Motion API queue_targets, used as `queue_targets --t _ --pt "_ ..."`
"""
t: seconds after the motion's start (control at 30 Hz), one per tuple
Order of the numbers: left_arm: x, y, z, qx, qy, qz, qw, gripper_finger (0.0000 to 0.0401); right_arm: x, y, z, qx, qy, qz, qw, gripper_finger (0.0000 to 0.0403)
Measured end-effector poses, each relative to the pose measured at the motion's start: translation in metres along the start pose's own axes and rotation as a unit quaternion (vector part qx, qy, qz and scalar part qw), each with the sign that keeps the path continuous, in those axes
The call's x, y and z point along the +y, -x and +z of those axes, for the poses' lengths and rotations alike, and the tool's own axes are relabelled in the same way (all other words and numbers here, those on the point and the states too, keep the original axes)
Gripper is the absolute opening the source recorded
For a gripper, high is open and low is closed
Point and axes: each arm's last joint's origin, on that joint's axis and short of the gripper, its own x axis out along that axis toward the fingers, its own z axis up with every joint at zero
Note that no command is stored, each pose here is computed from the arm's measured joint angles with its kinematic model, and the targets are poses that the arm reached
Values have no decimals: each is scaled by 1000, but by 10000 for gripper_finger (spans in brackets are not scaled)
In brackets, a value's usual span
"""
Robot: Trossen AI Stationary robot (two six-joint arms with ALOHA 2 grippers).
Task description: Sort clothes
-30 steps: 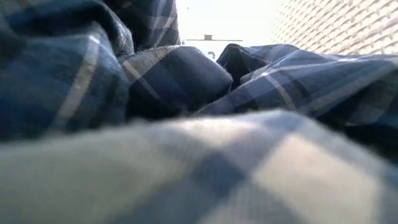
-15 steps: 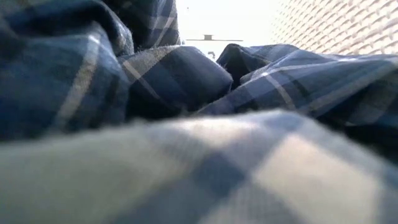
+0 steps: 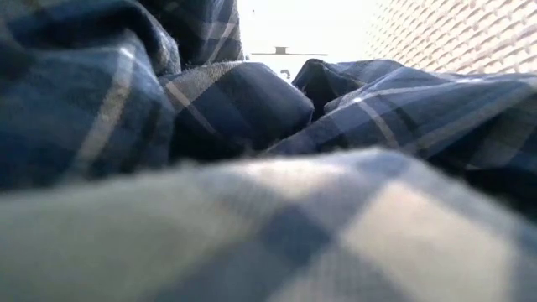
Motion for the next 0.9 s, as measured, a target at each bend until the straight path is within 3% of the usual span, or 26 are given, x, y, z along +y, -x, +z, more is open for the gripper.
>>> queue_targets --t 0.2,0.27,0.3,0.37,0.4,0.5,0.57,0.63,0.7,0.73,0.8,0.9 --pt "0 0 0 0 0 0 1000 0 -1 0 3 -27 -2 -28 999 0" --pt "0 0 0 0 0 0 1000 0 0 1 12 -98 -81 -50 991 0" --pt "0 0 0 0 0 0 1000 0 2 3 20 -155 -139 -52 977 0" --pt "0 0 0 0 0 0 1000 0 6 9 35 -267 -240 -37 932 0" --pt "0 0 0 0 0 0 1000 0 10 13 44 -313 -248 -13 917 0" --pt "0 0 0 2 0 1 1000 0 29 27 76 -398 -142 65 904 0" --pt "0 0 0 1 0 1 1000 0 45 33 105 -420 -69 60 903 0" --pt "0 0 0 2 0 1 1000 0 58 25 131 -358 -21 -2 934 0" --pt "0 0 0 1 0 0 1000 0 63 6 143 -214 36 -108 970 2" --pt "0 0 0 1 0 0 1000 0 62 -4 145 -133 66 -161 976 6" --pt "0 0 0 1 0 0 1000 0 60 -25 151 -6 109 -243 964 19" --pt "0 0 0 1 0 0 1000 0 50 -62 154 134 167 -297 930 60"
